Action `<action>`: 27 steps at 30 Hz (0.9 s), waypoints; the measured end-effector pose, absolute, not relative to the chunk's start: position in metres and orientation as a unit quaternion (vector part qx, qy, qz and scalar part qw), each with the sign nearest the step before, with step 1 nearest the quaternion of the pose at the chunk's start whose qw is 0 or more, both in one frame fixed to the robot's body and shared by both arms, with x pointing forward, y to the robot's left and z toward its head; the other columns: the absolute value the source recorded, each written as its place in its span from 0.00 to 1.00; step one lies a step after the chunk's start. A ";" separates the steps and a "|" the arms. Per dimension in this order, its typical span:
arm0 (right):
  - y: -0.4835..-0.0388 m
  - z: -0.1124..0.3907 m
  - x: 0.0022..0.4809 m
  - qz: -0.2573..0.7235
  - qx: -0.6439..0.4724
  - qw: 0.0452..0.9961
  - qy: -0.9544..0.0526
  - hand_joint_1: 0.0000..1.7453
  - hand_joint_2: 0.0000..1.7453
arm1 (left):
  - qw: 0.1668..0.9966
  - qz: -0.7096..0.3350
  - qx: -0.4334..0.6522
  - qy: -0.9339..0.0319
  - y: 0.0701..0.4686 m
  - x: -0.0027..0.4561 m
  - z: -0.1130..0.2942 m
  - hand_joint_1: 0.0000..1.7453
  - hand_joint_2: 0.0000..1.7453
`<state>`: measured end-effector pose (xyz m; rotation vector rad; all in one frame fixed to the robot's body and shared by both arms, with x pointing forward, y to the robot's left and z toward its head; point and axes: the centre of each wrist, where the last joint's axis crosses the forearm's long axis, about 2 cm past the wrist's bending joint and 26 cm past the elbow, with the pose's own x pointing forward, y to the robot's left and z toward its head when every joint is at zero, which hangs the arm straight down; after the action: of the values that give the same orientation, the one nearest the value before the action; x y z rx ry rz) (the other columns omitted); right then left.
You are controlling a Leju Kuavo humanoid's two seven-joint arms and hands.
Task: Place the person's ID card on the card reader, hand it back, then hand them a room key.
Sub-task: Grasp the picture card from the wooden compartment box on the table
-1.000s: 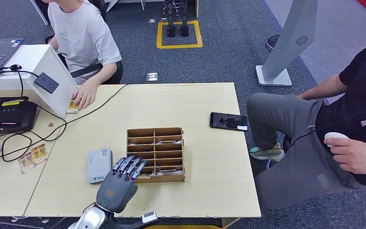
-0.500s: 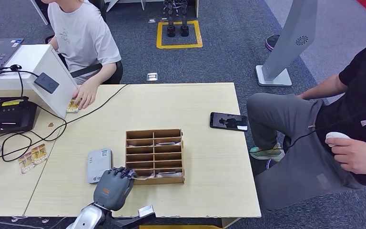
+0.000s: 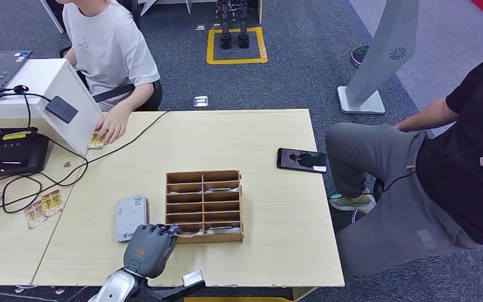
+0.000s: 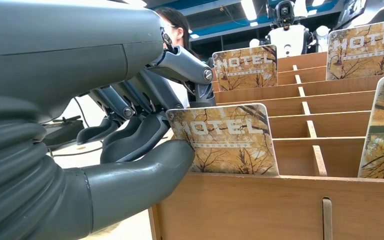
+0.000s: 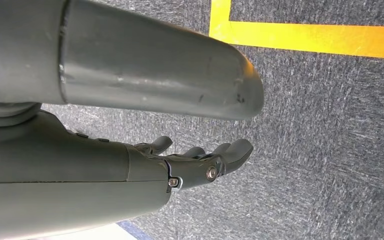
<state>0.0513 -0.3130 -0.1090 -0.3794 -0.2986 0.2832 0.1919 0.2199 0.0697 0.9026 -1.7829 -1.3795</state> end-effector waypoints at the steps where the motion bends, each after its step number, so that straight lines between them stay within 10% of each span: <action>1: -0.313 -0.109 0.051 0.140 -0.187 0.961 -0.147 0.00 0.00 | 0.349 -0.532 0.348 -0.688 0.220 0.192 0.070 1.00 1.00; 14: -0.313 -0.109 0.051 0.157 -0.179 0.959 -0.150 0.00 0.00 | 0.408 -0.477 0.216 -0.748 0.253 0.199 0.080 1.00 1.00; 27: -0.314 -0.109 0.054 0.172 -0.174 0.958 -0.152 0.00 0.00 | 0.342 -0.381 0.118 -0.851 0.399 0.235 0.227 1.00 1.00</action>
<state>0.0537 -0.3144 -0.1088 -0.3525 -0.3092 0.3480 0.2346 0.3990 0.2267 0.3058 -2.2128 -0.9916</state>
